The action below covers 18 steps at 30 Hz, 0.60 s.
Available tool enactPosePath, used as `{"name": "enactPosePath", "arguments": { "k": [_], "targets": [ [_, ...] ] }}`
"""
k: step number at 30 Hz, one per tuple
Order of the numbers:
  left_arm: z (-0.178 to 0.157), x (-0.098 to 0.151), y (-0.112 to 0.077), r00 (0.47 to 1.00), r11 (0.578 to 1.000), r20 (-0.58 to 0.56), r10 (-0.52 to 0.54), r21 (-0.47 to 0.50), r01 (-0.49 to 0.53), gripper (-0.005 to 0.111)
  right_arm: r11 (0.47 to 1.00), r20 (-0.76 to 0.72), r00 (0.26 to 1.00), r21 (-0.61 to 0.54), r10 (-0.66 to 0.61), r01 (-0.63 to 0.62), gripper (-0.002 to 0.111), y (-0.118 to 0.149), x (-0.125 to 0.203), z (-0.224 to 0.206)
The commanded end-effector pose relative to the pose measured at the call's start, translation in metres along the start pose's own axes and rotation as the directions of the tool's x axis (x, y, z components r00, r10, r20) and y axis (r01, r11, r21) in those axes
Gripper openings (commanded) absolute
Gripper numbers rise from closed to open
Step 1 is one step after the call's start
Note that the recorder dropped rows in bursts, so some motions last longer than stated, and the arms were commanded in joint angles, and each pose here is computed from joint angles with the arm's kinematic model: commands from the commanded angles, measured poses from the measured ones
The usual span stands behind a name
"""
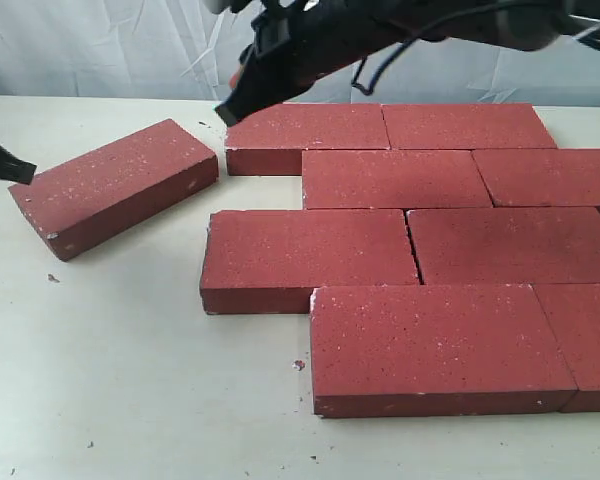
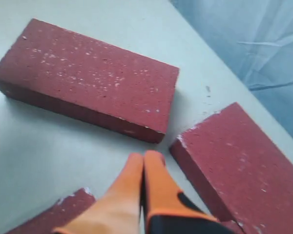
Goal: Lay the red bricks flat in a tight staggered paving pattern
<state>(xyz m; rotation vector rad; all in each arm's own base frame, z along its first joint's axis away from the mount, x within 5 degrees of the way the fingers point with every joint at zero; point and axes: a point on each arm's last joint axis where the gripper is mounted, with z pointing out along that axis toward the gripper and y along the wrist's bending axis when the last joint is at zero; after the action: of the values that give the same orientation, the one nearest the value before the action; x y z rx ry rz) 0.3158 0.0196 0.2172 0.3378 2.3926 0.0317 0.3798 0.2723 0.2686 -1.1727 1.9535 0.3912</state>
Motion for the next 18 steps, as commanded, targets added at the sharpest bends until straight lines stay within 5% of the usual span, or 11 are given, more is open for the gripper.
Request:
{"name": "enactPosePath", "arguments": {
  "k": [1, 7, 12, 14, 18],
  "targets": [
    [-0.003, 0.003, 0.017, 0.994, 0.992, 0.067, -0.081, -0.088, 0.086, 0.0, 0.99, -0.083, 0.992, -0.093, 0.1, -0.108, -0.001, -0.012, -0.01, 0.044],
    [-0.004, -0.003, 0.023, 0.977, 0.976, 0.15, -0.15, -0.136, 0.17, 0.0, 0.988, -0.34, 0.94, -0.15, -0.028, -0.024, -0.001, -0.017, -0.001, 0.049],
    [0.0, -0.037, 0.027, 0.929, 0.945, 0.344, -0.136, -0.236, 0.226, 0.0, 0.994, -0.484, 0.875, -0.106, -0.028, -0.027, -0.001, -0.02, 0.005, 0.026],
    [0.01, -0.053, 0.025, 0.908, 0.942, 0.383, -0.171, -0.208, 0.265, 0.0, 0.993, -0.494, 0.87, -0.106, -0.01, -0.049, -0.001, -0.021, 0.008, 0.021],
    [0.049, -0.084, 0.008, 0.948, 0.983, 0.3, -0.112, -0.104, 0.149, 0.0, 0.99, -0.541, 0.841, -0.113, 0.007, -0.081, -0.001, -0.017, 0.022, 0.0]
  ]
}}
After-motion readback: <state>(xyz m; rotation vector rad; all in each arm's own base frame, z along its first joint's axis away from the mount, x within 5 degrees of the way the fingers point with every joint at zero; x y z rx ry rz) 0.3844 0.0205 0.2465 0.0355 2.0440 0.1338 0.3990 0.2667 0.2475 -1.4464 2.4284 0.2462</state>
